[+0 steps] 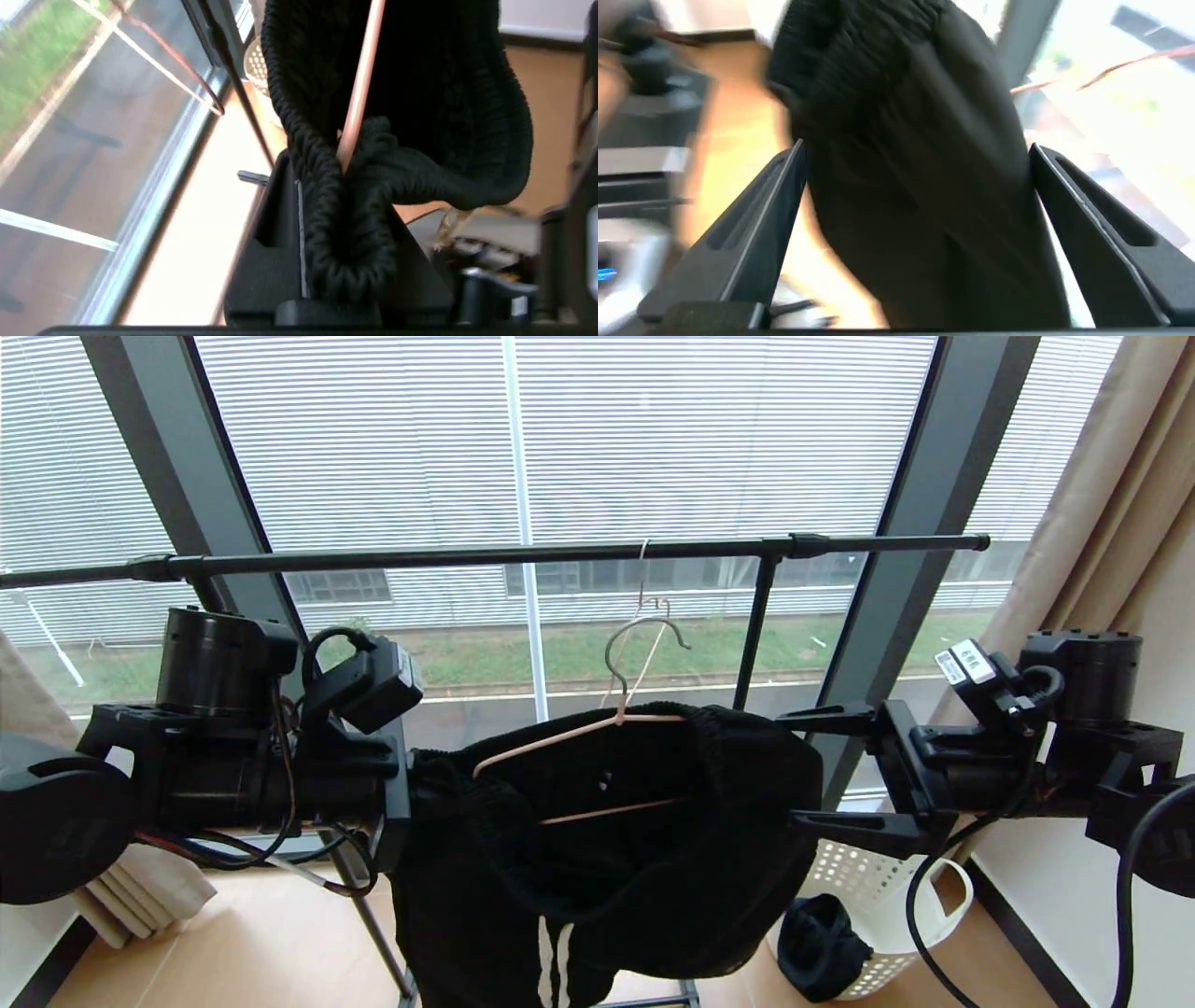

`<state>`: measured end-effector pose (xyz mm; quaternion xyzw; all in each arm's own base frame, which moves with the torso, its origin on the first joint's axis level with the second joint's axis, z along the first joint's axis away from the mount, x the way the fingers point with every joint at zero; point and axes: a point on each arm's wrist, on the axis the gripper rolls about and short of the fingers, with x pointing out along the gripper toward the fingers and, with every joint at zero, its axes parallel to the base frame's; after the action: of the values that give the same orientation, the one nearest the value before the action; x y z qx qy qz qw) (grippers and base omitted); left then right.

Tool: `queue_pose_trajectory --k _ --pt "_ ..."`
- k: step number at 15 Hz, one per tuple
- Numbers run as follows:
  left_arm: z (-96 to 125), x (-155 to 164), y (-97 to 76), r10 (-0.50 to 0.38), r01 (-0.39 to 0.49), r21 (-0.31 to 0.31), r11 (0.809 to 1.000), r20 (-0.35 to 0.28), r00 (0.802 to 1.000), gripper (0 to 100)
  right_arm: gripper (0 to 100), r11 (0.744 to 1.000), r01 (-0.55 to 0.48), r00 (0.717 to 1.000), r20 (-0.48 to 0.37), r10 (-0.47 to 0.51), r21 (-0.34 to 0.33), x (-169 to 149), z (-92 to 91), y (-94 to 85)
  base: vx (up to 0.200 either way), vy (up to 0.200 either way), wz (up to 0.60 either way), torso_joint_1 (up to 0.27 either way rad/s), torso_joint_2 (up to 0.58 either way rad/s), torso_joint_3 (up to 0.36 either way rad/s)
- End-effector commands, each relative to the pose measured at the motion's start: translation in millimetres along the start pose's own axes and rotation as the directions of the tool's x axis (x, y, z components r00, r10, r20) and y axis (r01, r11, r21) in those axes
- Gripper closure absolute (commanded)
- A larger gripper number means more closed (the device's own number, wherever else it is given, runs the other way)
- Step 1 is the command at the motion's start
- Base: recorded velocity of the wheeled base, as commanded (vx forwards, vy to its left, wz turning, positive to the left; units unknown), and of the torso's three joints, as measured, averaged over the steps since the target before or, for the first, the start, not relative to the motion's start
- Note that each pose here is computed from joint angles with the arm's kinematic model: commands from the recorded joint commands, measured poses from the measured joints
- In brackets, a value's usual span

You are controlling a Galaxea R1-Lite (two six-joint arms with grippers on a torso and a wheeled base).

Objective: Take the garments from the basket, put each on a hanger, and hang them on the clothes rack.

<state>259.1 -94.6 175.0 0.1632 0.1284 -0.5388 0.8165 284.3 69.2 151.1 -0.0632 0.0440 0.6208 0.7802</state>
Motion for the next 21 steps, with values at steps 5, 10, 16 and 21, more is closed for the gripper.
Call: queue_pose_trajectory --k 5,10,16,21 --pt "-4 -19 -3.1 0.038 -0.038 -0.037 0.999 0.006 0.999 100 0 0.999 0.033 0.999 0.001 -0.033 -0.006 1 -15.2 -8.7 0.0 0.0 0.0 0.0 0.0 0.0" --pt "-4 -30 -8.0 0.043 -0.043 -0.033 0.999 0.027 0.999 100 0 0.992 0.122 0.992 -0.036 -0.121 0.022 3 -25.2 -25.3 0.0 0.0 0.0 0.0 0.0 0.0" --pt "-1 -41 -13.7 0.065 -0.063 -0.035 0.997 0.041 0.997 100 0 0.99 0.122 0.991 -0.058 -0.119 0.066 7 -39.2 -31.0 0.0 0.0 0.0 0.0 0.0 0.0" --pt "3 -49 -21.6 0.074 -0.071 -0.054 0.996 0.057 0.996 100 0 0.989 0.113 0.992 -0.074 -0.107 0.096 12 -50.4 -33.6 0.0 0.0 0.0 0.0 0.0 0.0"
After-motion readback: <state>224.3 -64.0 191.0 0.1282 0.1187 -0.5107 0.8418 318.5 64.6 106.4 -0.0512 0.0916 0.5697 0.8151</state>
